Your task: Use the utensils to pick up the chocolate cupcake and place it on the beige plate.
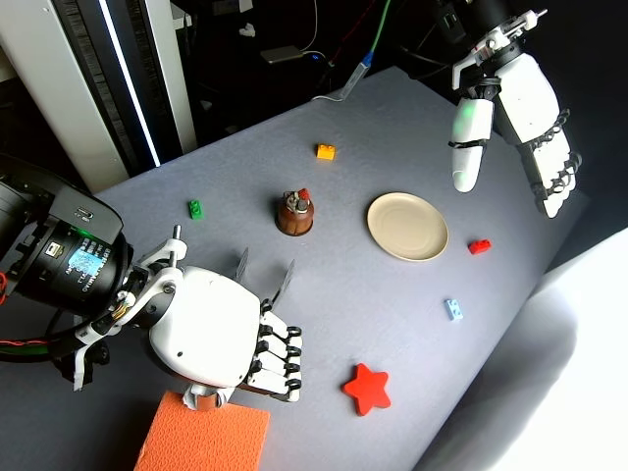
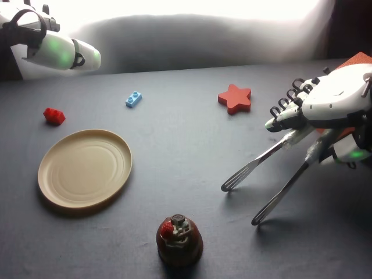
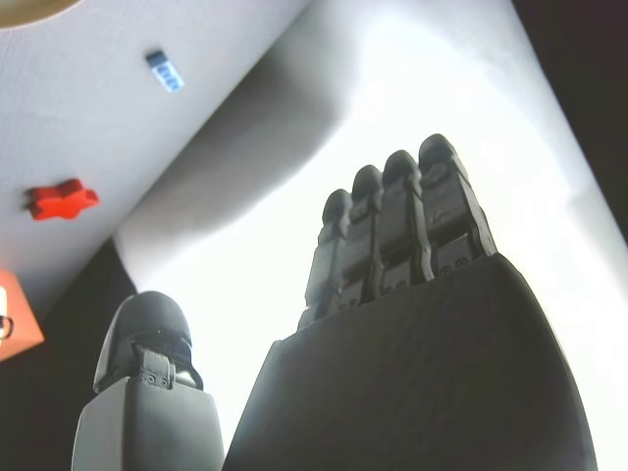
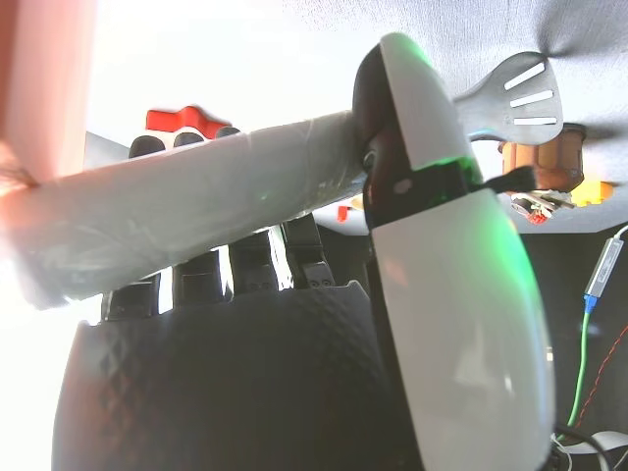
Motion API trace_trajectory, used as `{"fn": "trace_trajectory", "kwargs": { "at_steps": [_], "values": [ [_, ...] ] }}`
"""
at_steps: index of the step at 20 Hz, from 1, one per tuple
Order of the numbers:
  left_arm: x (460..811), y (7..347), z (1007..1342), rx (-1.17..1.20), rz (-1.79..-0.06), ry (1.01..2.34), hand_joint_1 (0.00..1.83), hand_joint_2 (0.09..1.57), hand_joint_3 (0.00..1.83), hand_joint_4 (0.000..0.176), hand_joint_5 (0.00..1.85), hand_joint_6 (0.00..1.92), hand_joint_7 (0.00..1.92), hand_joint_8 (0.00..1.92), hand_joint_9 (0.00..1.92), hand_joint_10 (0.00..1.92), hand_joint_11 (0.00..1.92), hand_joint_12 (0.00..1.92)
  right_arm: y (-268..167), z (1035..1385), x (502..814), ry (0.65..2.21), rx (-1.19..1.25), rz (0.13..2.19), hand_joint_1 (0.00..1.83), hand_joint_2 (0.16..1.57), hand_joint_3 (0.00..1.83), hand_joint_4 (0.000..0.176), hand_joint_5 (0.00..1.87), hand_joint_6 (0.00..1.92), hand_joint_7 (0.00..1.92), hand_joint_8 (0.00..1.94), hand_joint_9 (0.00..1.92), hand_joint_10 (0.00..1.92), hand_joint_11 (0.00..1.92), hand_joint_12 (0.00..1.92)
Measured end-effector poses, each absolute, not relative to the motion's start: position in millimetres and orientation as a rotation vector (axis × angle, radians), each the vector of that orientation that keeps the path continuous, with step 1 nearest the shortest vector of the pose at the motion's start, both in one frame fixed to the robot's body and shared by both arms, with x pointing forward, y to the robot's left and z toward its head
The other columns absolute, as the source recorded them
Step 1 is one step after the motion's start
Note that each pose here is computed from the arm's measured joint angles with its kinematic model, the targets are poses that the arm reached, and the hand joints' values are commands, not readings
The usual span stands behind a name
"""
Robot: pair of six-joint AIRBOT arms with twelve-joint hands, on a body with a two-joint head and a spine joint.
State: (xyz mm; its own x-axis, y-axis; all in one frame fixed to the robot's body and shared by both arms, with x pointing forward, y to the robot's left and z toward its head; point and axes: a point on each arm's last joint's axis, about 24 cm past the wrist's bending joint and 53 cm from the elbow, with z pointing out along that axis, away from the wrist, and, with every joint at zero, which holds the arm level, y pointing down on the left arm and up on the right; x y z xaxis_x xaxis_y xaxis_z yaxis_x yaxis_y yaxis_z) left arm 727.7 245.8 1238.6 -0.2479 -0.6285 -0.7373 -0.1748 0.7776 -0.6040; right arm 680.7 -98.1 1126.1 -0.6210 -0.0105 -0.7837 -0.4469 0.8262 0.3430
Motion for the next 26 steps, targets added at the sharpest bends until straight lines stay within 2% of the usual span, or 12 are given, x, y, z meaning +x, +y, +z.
{"fn": "trace_trajectory", "kwargs": {
  "at_steps": [2,6,12,15,16,18,19,20,22,23,25,26],
  "values": [
    [727.7,245.8,1238.6,-0.622,-0.484,1.803,0.11,1.13,0.0,0.0,0.05,0.0,0.07,0.0,0.05,0.0,0.01,0.01,-98.0,1126.5,681.0,2.161,-0.333,0.662,0.96,1.28,0.0,0.0,0.28,0.01,0.31,0.01,0.3,0.02,0.0,0.73],
    [727.7,245.8,1238.6,-0.622,-0.484,1.803,0.11,1.13,0.0,0.0,0.08,0.01,0.09,0.01,0.06,0.01,0.02,0.01,-97.9,1127.1,681.4,2.158,-0.334,0.661,0.84,1.33,0.01,0.0,0.3,0.01,0.36,0.01,0.36,0.02,0.0,0.87],
    [728.1,246.4,1238.6,-0.623,-0.483,1.802,0.07,1.14,0.0,0.0,0.06,0.0,0.08,0.0,0.06,0.0,0.01,0.02,-98.0,1128.1,682.0,2.153,-0.333,0.661,0.9,1.31,0.0,0.0,0.36,0.01,0.45,0.02,0.46,0.04,0.0,1.16],
    [728.2,246.6,1238.7,-0.623,-0.482,1.802,0.08,1.13,0.0,0.0,0.08,0.0,0.09,0.0,0.07,0.01,0.02,0.02,-97.9,1128.8,682.5,2.151,-0.328,0.664,0.94,1.26,0.0,0.0,0.47,0.04,0.59,0.05,0.59,0.1,0.07,1.37],
    [728.1,246.8,1238.6,-0.624,-0.482,1.802,0.07,1.13,0.0,0.0,0.08,0.01,0.1,0.01,0.08,0.01,0.02,0.03,-97.5,1129.5,682.7,2.15,-0.323,0.667,1.0,1.23,0.0,0.0,0.53,0.03,0.67,0.06,0.6,0.25,0.13,1.42],
    [728.1,246.9,1238.6,-0.624,-0.481,1.802,0.07,1.13,0.0,0.0,0.08,0.0,0.08,0.0,0.06,0.0,0.01,0.03,-97.2,1132.6,683.8,2.146,-0.314,0.672,1.04,1.2,0.0,0.0,0.62,0.03,0.73,0.12,0.45,0.83,0.18,1.54],
    [728.2,246.6,1238.6,-0.624,-0.483,1.802,0.07,1.13,0.0,0.0,0.08,0.0,0.09,0.0,0.06,0.0,0.02,0.03,-97.5,1134.0,684.8,2.144,-0.311,0.673,1.03,1.21,0.0,0.0,0.63,0.02,0.67,0.3,0.39,1.02,0.2,1.59],
    [728.1,246.4,1238.6,-0.623,-0.483,1.802,0.07,1.13,0.0,0.0,0.09,0.0,0.09,0.0,0.07,0.0,0.02,0.03,-97.6,1134.1,685.0,2.143,-0.31,0.673,0.97,1.26,0.01,0.0,0.62,0.02,0.52,0.62,0.3,1.17,0.15,1.66],
    [728.2,246.6,1238.7,-0.623,-0.482,1.802,0.07,1.14,0.0,0.0,0.07,0.0,0.07,0.0,0.06,0.0,0.01,0.03,-97.5,1133.7,684.6,2.145,-0.311,0.673,0.98,1.25,0.0,0.0,0.66,0.03,0.37,0.96,0.22,1.32,0.12,1.76],
    [728.2,246.6,1238.6,-0.623,-0.482,1.802,0.08,1.14,0.0,0.0,0.07,0.0,0.07,0.0,0.05,0.0,0.01,0.03,-97.5,1133.8,684.6,2.144,-0.311,0.674,1.04,1.2,0.0,0.0,0.71,0.05,0.41,0.99,0.27,1.31,0.17,1.76],
    [728.1,246.4,1238.6,-0.623,-0.483,1.802,0.09,1.13,0.0,0.0,0.08,0.0,0.08,0.0,0.06,0.01,0.02,0.04,-97.5,1134.0,684.7,2.144,-0.311,0.674,0.96,1.26,0.01,0.0,0.67,0.04,0.36,0.99,0.27,1.29,0.17,1.74],
    [728.1,246.7,1238.7,-0.623,-0.482,1.802,0.1,1.13,0.0,0.0,0.09,0.01,0.08,0.01,0.07,0.01,0.02,0.05,-97.2,1134.4,684.7,2.143,-0.311,0.675,1.01,1.23,0.0,0.0,0.71,0.05,0.36,0.99,0.26,1.29,0.17,1.75]
  ]
}}
